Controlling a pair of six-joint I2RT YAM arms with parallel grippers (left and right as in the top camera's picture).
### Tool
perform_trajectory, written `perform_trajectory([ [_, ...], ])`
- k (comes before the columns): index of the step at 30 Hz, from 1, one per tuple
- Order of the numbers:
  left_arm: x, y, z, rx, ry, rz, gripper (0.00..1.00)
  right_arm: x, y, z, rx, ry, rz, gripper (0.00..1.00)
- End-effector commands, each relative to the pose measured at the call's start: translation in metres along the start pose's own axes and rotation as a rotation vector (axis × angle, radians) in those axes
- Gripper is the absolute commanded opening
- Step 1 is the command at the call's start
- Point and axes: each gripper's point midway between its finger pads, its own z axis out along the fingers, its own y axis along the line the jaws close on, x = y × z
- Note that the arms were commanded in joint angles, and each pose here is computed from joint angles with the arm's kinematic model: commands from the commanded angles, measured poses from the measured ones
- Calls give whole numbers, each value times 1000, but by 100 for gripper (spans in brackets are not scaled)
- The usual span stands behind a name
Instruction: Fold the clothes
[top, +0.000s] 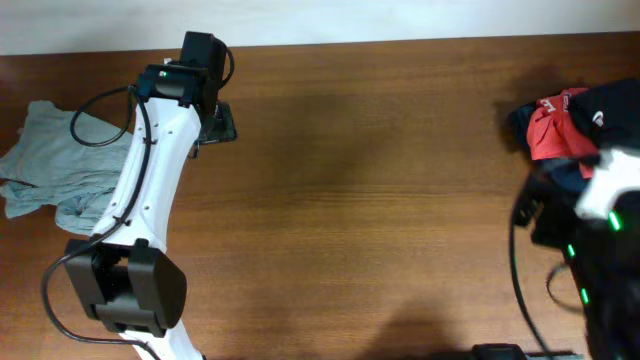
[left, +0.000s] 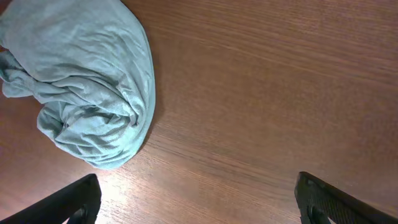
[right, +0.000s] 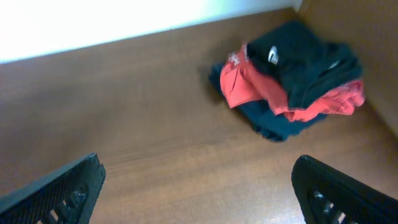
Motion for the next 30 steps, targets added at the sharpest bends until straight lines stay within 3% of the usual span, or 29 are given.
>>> perform_trajectory([
  [1,0,2,-1,-6,-4,-16,99,-8,0,-34,-50,-130,26,99],
  [8,0,2,-1,-6,-4,-16,99,-19,15,-34,-171,-443,74,99],
  [13,0,2,-1,-6,-4,-16,99,5,43,-6,-323,-590,59,99],
  [22,0,2,-1,-6,-4,-16,99,93,61,54,-409,-560,52,99],
  [30,0,2,-1,-6,-4,-16,99,133,56,85,-373,-545,60,99],
])
